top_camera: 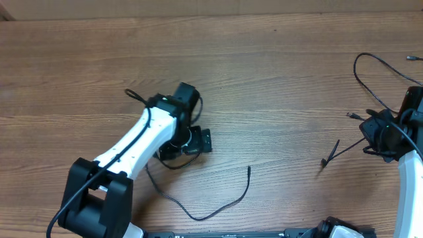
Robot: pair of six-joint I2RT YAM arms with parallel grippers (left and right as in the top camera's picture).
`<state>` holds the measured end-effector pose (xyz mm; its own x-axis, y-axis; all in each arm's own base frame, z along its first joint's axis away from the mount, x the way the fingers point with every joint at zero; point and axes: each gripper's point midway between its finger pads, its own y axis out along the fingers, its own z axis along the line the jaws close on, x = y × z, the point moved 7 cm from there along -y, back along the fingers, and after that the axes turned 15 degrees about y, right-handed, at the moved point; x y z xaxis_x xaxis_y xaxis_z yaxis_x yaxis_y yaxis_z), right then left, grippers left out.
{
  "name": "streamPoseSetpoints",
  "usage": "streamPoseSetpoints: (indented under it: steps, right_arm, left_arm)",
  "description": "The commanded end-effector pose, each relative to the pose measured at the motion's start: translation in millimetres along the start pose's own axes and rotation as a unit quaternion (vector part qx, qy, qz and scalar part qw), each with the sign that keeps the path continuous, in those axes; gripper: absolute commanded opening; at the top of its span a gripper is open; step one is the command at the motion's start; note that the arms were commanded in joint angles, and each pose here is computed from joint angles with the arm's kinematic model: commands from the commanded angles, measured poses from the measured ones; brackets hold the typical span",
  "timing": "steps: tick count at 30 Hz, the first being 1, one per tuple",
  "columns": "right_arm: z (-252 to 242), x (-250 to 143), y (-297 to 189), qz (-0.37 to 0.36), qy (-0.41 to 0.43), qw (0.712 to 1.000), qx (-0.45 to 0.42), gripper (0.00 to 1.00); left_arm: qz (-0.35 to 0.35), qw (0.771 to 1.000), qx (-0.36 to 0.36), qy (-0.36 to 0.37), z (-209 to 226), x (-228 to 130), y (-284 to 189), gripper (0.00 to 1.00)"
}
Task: Untangle cables
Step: 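Lower the left gripper with cables near the table center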
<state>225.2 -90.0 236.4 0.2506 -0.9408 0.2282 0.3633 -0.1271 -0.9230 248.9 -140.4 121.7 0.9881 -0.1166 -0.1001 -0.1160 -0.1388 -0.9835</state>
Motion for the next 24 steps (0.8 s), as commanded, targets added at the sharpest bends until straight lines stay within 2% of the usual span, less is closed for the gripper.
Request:
streamPoseSetpoints:
  steps: [1,5,9,14,17,21,24]
  right_arm:
    - [-0.3,-1.4,2.5,0.005,-0.009,1.000,-0.005,0.04]
    - [-1.2,-2.1,2.8,0.008,-0.009,1.000,-0.008,0.04]
    - [-1.1,-2.0,2.8,0.008,-0.009,1.000,-0.007,0.04]
    - [-1.1,-2.0,2.8,0.008,-0.009,1.000,-0.007,0.04]
    - [-0.8,-2.0,2.8,0.007,-0.009,1.000,-0.007,0.04]
    - [-0.5,-1.7,2.8,0.007,-0.009,1.000,-0.005,0.04]
    - [-1.1,-2.3,2.8,0.008,-0.009,1.000,-0.007,0.04]
  left_arm:
    - [-0.015,0.994,0.076,-0.079,0.8,-8.7,0.5,1.00]
    - [-0.024,0.973,0.154,-0.172,8.1,-28.4,-9.2,1.00]
    - [-0.059,0.947,0.198,-0.246,22.6,-48.5,-36.6,1.00]
    - [-0.158,0.928,0.171,-0.293,35.5,-69.1,-83.1,1.00]
    - [-0.195,0.923,0.144,-0.300,39.3,-78.3,-92.3,1.00]
    - [-0.153,0.915,0.144,-0.345,49.3,-100.1,-62.1,1.00]
    - [-0.087,0.898,0.128,-0.412,52.5,-118.7,-21.0,0.94]
